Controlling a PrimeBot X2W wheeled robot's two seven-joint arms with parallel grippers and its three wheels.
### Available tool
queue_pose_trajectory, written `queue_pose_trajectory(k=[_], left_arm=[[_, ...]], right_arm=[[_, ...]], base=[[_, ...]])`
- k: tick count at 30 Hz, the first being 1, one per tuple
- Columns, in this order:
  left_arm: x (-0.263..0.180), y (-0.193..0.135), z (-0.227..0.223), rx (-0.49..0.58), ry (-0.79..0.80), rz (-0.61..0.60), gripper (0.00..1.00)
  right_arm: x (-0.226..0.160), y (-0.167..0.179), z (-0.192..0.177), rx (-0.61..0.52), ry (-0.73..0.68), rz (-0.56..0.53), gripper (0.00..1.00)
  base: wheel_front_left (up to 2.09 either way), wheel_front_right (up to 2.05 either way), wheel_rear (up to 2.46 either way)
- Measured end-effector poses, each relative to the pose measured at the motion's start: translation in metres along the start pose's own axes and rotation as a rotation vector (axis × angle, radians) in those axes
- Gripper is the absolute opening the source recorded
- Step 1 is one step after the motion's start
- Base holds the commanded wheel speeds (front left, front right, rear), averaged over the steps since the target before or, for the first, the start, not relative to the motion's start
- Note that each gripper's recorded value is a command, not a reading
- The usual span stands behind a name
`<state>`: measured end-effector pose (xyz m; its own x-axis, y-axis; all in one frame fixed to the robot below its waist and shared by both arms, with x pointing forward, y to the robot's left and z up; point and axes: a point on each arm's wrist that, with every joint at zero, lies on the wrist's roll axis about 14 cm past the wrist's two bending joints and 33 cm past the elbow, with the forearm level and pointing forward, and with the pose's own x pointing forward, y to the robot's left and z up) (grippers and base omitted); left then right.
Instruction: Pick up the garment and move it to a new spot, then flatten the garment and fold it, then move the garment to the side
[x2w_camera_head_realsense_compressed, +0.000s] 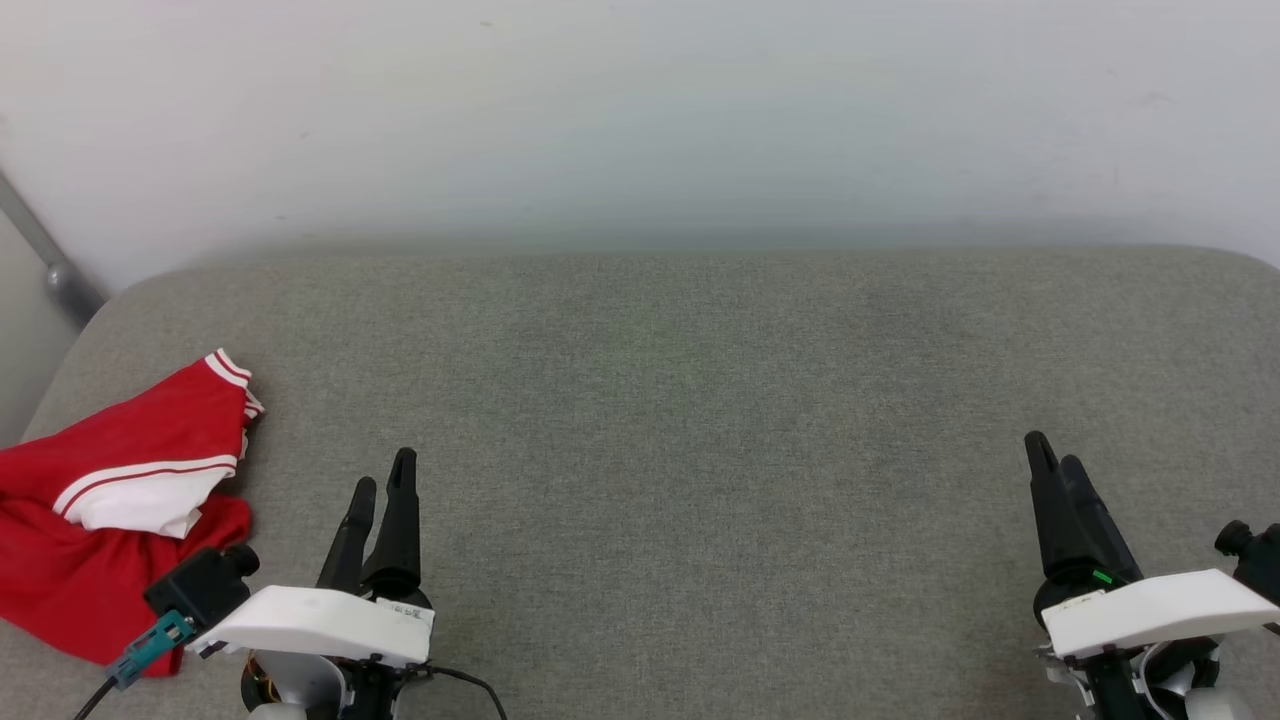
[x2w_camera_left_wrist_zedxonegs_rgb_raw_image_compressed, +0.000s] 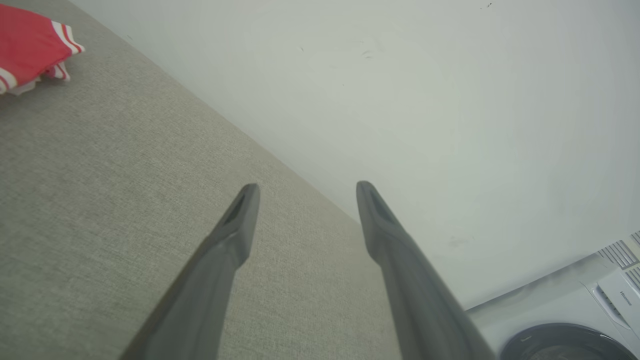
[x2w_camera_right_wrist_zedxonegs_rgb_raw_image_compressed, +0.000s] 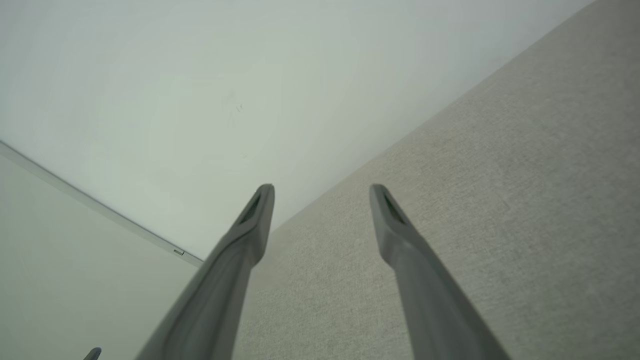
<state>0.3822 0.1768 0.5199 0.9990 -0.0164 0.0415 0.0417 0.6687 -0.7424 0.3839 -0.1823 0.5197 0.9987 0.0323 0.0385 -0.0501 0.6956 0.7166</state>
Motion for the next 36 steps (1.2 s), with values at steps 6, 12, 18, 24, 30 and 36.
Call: queue_pose_trajectory(k=[6,12,18,24,30,36], left_arm=[[0.000,-0.003,0.001,0.104,-0.008,-0.009,1.00],[0.000,-0.006,0.001,0.199,-0.013,-0.021,1.00],[0.000,-0.010,0.002,0.277,-0.024,-0.032,1.00],[0.000,-0.012,0.003,0.353,-0.034,-0.042,1.00],[-0.001,-0.014,0.004,0.429,-0.042,-0.050,1.00],[-0.003,-0.015,0.001,0.498,-0.040,-0.058,1.00]], right_arm=[[-0.001,0.005,0.000,-0.107,0.005,0.017,1.00],[-0.001,0.009,0.000,-0.220,0.010,0.031,1.00],[-0.002,0.013,0.008,-0.299,-0.029,0.043,1.00],[-0.003,0.016,0.010,-0.374,-0.041,0.051,1.00],[-0.004,0.018,0.006,-0.447,-0.029,0.059,1.00],[-0.005,0.019,0.003,-0.506,-0.019,0.066,1.00]], base=[[0.00,0.00,0.00],[0.00,0.00,0.00],[0.00,0.00,0.00],[0.00,0.00,0.00],[0.00,0.00,0.00],[0.00,0.00,0.00]])
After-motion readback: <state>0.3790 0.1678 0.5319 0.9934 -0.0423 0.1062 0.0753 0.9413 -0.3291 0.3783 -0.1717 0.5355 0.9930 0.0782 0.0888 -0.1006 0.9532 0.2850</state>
